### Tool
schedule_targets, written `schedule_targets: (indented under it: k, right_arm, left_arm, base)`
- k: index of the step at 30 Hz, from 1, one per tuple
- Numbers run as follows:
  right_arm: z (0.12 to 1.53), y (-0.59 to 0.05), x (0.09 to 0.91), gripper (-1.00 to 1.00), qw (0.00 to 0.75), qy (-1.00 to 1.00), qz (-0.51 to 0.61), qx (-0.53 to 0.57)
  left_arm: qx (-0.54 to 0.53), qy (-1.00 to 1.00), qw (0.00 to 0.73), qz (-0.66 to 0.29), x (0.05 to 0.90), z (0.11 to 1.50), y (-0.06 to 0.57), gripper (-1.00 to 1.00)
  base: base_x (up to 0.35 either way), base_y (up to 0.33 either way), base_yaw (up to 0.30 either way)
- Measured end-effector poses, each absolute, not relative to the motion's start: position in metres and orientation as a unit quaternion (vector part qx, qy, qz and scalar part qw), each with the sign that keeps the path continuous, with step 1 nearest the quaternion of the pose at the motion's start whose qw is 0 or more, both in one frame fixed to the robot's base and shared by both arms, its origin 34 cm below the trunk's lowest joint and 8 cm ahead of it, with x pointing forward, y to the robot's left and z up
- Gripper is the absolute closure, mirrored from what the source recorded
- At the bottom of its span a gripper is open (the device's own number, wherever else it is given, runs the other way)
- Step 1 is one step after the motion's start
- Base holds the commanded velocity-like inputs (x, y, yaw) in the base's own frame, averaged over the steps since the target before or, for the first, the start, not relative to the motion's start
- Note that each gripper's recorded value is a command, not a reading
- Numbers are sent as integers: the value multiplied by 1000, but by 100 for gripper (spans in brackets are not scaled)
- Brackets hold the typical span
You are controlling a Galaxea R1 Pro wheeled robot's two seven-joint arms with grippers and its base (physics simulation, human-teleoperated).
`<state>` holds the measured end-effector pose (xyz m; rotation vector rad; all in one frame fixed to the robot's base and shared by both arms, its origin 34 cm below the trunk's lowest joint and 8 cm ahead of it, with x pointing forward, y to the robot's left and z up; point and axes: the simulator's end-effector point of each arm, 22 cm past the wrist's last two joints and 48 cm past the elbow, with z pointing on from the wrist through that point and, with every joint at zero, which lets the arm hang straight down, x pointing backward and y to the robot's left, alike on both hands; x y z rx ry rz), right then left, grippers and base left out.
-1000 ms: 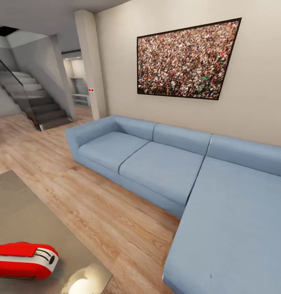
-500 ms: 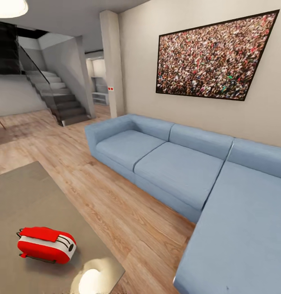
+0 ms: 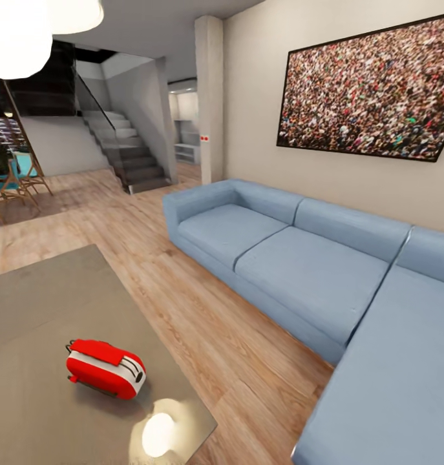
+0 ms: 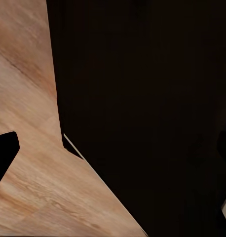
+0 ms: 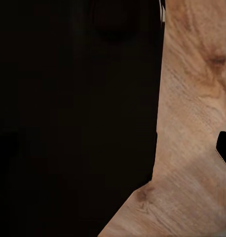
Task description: Turn on the radio receiver that's on the table in the living room.
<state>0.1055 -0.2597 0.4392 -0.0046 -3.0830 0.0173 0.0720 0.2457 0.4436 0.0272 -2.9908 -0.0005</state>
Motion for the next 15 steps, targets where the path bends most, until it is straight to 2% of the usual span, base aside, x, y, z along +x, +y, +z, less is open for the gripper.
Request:
schedule_targets:
  k: [15]
  right_arm:
    - [439,-260,103,-100,33,-999,6,-2]
  left_arm:
    - [9,-997,79,1,69,444,245,-100]
  base:
    - [0,0,269]
